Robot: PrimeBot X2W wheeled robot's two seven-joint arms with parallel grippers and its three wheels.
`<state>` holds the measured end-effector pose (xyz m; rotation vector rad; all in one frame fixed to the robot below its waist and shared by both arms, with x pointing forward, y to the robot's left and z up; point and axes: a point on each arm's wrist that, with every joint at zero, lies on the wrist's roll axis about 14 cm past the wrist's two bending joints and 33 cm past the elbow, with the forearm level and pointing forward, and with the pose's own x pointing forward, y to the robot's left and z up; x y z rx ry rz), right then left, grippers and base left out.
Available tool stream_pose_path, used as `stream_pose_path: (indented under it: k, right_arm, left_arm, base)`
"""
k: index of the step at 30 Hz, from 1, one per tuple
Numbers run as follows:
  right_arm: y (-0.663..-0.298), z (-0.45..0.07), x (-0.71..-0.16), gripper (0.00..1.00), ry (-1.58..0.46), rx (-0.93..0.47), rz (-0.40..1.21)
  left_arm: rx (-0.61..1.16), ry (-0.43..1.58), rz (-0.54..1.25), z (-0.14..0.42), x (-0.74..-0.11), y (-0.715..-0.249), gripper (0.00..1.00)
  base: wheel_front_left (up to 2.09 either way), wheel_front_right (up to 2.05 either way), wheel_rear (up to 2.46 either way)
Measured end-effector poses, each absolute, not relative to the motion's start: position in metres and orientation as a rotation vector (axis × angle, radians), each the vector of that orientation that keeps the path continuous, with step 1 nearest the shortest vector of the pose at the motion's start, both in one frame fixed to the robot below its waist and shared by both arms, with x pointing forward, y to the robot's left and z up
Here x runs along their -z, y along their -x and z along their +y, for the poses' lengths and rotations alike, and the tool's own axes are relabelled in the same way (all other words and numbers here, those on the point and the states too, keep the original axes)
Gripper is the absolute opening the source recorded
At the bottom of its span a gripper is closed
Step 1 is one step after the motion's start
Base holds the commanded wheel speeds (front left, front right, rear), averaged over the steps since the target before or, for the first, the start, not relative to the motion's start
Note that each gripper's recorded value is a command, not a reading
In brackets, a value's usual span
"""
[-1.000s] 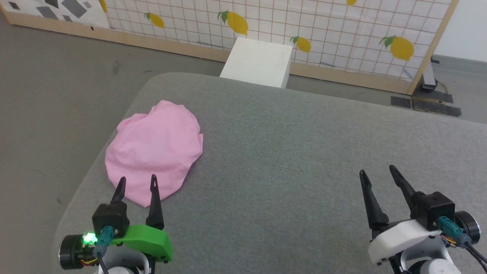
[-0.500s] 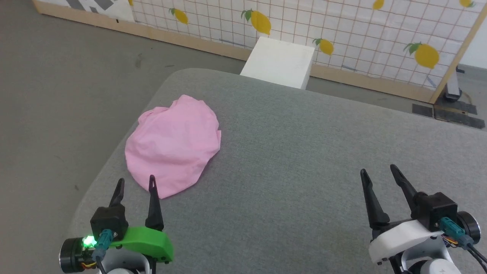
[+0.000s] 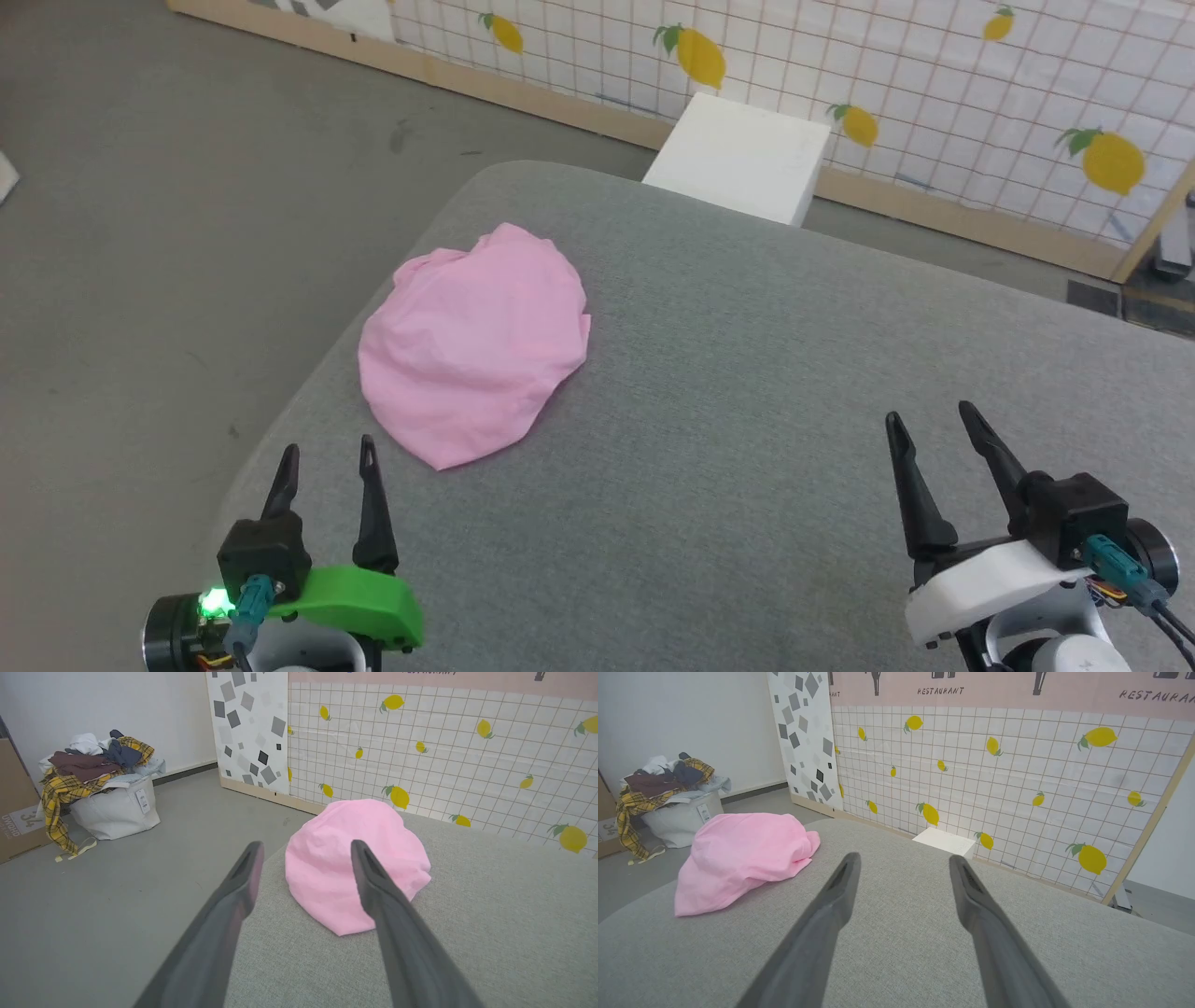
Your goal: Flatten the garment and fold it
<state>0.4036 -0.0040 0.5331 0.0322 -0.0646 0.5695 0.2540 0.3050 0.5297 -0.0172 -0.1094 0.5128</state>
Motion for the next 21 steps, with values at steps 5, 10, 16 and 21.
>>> stream_pose_path:
  k: [5, 10, 16, 21]
  right_arm:
    - [-0.404, 0.005, -0.533, 1.00, -0.037, -0.593, -0.065]
    - [-0.403, 0.013, -0.534, 1.00, -0.044, -0.614, -0.070]
    - [-0.403, 0.023, -0.535, 1.00, -0.047, -0.643, -0.076]
    - [-0.403, 0.031, -0.534, 1.00, -0.050, -0.665, -0.075]
  left_arm:
    - [-0.541, 0.013, -0.114, 0.309, -0.529, -0.247, 1.00]
    - [-0.565, 0.021, -0.118, 0.313, -0.529, -0.239, 1.00]
    - [-0.598, 0.026, -0.123, 0.319, -0.528, -0.230, 1.00]
    - [-0.625, 0.026, -0.126, 0.323, -0.527, -0.223, 1.00]
  base:
    - [0.00, 0.00, 0.00]
    - [0.00, 0.00, 0.00]
    - [0.00, 0.00, 0.00]
    - [0.00, 0.00, 0.00]
